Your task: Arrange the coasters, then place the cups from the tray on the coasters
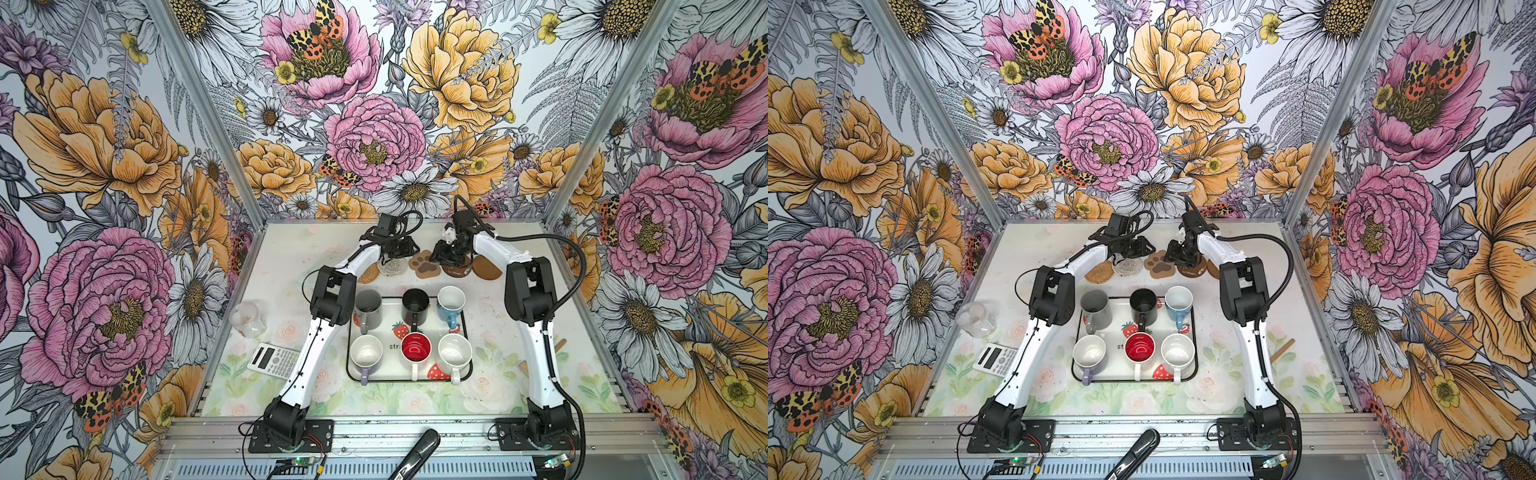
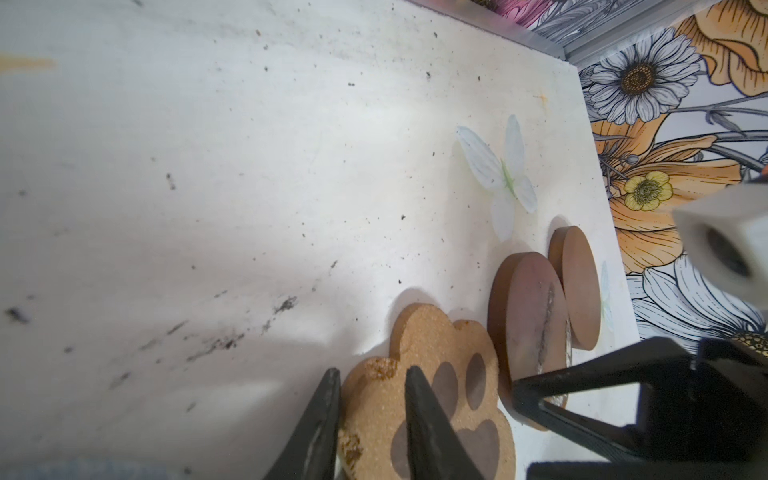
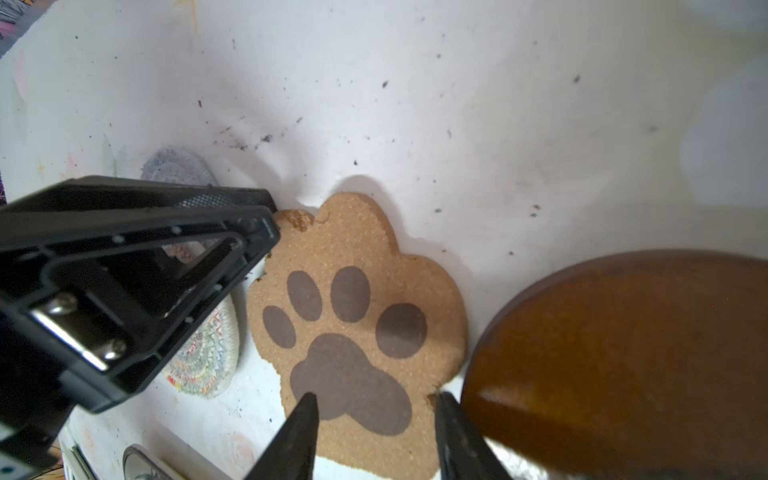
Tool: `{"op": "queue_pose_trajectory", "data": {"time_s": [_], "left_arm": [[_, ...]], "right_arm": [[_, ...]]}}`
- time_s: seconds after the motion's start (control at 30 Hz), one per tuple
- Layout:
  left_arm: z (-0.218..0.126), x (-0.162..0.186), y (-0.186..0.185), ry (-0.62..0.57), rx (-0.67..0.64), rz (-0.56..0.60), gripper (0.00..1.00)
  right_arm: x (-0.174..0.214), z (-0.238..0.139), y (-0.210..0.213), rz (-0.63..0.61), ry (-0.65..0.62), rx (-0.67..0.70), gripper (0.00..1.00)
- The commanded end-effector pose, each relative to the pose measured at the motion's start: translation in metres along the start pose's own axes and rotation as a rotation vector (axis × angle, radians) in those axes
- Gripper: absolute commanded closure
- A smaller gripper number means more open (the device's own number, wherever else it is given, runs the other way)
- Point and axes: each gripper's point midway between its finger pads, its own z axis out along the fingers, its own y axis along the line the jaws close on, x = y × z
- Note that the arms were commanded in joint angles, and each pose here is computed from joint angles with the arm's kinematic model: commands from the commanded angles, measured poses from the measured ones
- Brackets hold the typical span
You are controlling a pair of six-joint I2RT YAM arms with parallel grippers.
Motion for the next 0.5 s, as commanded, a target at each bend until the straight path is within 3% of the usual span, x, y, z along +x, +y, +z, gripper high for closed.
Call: {"op": "queue_pose_trajectory", "data": {"time_s": [0.0,0.27,0.47], "left_arm": [[-0.018,-0.011,-0.015,-0.017,-0.011,0.024,0.7],[-0.051,-0.048,-0.028,-0.111,-0.027,0.05,0.68],[-0.11,-0.093,-0.037,-0.229,-0.047,0.086,0.65]], "right_arm": [[-0.012,-0.026,0.014,-0.04,-0.059,0.007,0.49],[-0.019,-0.04,0.027,-0.063,-0.09,-0.006,0.49],[-0.022,-0.041,0.062,-0.113,-0.103,-0.064,0.49]]}}
